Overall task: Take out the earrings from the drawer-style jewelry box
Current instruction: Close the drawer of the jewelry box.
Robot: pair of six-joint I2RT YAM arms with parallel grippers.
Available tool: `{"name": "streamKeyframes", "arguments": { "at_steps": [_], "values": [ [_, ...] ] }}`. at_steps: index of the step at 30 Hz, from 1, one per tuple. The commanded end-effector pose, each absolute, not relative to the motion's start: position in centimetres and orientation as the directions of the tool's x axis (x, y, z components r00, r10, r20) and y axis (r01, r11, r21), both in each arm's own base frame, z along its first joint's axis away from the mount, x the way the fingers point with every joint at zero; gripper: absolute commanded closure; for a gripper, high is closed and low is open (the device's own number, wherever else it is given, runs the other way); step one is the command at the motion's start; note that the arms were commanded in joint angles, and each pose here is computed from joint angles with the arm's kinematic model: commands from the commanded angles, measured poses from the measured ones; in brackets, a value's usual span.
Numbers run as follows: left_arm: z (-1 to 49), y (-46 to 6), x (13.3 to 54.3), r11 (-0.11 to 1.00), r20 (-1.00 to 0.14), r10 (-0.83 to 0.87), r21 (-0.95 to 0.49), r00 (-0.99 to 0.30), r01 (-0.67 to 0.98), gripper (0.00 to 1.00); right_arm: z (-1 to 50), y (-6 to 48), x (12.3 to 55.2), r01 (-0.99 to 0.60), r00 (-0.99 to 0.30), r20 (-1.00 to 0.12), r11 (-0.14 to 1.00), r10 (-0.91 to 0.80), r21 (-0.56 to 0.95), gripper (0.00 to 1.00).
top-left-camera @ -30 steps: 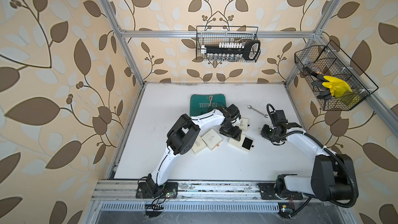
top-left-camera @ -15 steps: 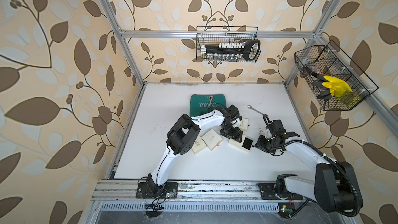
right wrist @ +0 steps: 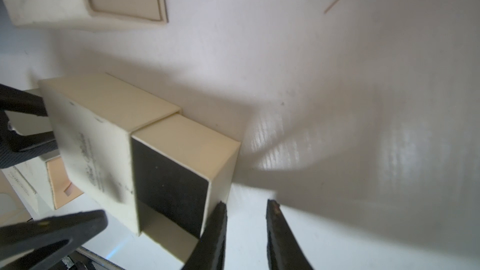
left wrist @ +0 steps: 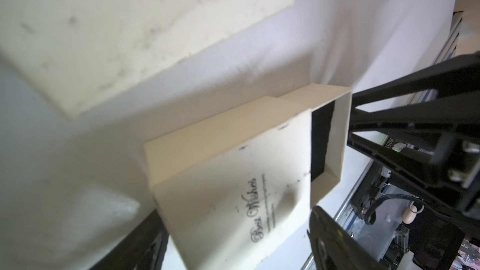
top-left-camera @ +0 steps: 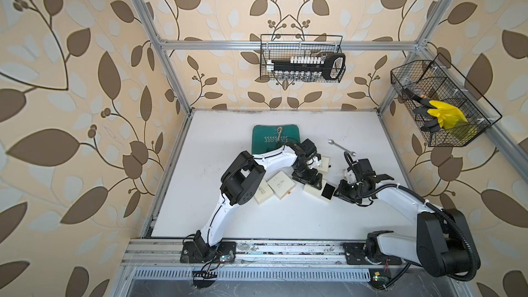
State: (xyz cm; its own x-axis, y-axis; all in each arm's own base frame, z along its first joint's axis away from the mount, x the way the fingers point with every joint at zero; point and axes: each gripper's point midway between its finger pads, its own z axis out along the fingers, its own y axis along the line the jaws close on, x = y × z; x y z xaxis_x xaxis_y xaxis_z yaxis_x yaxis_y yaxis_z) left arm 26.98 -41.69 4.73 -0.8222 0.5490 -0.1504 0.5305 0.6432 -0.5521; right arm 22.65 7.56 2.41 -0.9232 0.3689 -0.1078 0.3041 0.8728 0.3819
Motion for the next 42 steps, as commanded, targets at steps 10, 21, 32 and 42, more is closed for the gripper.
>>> {"name": "streamKeyframes", "arguments": {
  "at_steps": [10, 21, 32, 42],
  "values": [
    [6.5, -41.4, 27.2, 0.632, -0.191, 0.551, -0.54, -0.812, 0.556, 0.13, 2.6, 7.8, 22.9, 0.282, -0.93, -0.114, 0.878, 0.349, 0.388, 0.72],
    [6.3, -41.4, 27.1, 0.633, -0.19, 0.557, -0.533, -0.809, 0.561, 0.13, 3.0, 9.3, 23.2, 0.216, -0.945, -0.141, 0.887, 0.295, 0.408, 0.71],
    [6.4, -41.4, 26.8, 0.628, -0.192, 0.565, -0.53, -0.802, 0.57, 0.08, 4.2, 12.1, 24.9, 0.111, -0.957, -0.194, 0.892, 0.215, 0.439, 0.71],
    [6.7, -40.7, 26.6, 0.626, -0.215, 0.578, -0.501, -0.787, 0.597, 0.01, 3.9, 12.6, 27.5, 0.154, -0.946, -0.2, 0.896, 0.256, 0.417, 0.72]
  ]
}}
